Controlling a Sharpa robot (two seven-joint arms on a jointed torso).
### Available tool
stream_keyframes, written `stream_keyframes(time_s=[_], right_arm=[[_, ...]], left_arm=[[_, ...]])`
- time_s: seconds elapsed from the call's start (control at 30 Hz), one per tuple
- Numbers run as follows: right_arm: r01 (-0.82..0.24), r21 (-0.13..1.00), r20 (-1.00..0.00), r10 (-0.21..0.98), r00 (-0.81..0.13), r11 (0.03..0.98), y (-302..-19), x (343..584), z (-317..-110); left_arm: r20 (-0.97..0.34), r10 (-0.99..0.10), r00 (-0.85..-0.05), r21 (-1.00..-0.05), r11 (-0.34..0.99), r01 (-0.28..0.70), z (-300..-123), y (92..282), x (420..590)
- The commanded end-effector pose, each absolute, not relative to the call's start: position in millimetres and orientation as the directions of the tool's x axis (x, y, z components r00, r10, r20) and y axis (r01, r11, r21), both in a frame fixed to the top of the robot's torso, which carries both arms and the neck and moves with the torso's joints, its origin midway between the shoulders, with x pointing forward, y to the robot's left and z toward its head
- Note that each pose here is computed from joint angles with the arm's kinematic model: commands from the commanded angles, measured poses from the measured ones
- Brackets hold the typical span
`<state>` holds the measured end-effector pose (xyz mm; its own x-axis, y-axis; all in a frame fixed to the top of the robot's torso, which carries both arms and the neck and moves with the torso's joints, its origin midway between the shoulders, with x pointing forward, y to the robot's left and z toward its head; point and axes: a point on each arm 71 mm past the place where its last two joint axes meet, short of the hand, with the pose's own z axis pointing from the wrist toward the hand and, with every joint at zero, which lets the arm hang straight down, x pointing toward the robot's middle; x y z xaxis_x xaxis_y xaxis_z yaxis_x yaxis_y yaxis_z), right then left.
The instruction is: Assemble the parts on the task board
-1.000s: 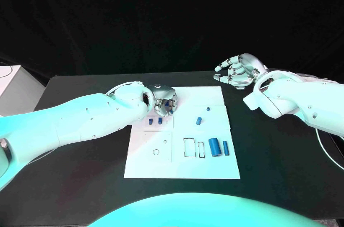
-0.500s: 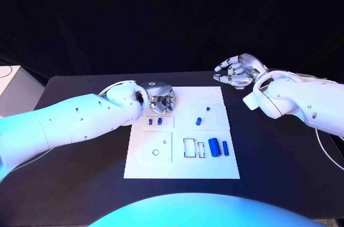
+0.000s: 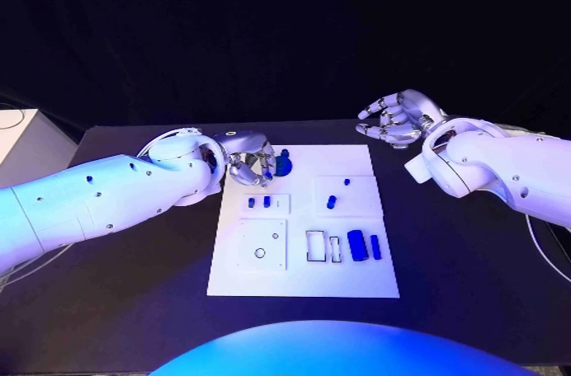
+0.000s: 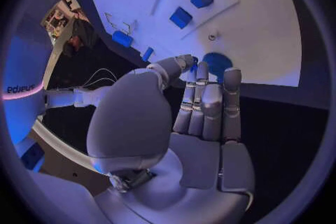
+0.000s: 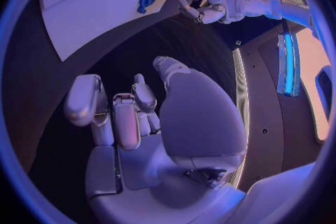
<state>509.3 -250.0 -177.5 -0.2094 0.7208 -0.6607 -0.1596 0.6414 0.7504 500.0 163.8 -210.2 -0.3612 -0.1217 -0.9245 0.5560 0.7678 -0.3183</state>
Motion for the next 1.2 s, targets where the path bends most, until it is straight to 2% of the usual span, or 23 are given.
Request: stream_keyframes(time_s=[0.03,0.5,1.2], right_arm=[[-0.168,0.749,-0.662,0.717,-0.219,0.641,-249,509,-178],[-0.167,0.749,-0.663,0.717,-0.217,0.641,-250,508,-177],[-0.169,0.748,-0.663,0.716,-0.218,0.641,-250,508,-177]], left_arm=[[-0.909,-0.117,-0.401,-0.339,0.767,0.544,-212.1,167.0,499.5],[-0.919,-0.095,-0.383,-0.301,0.796,0.525,-216.3,178.6,503.9],[-0.912,-0.054,-0.406,-0.28,0.806,0.521,-229.3,173.6,505.0]])
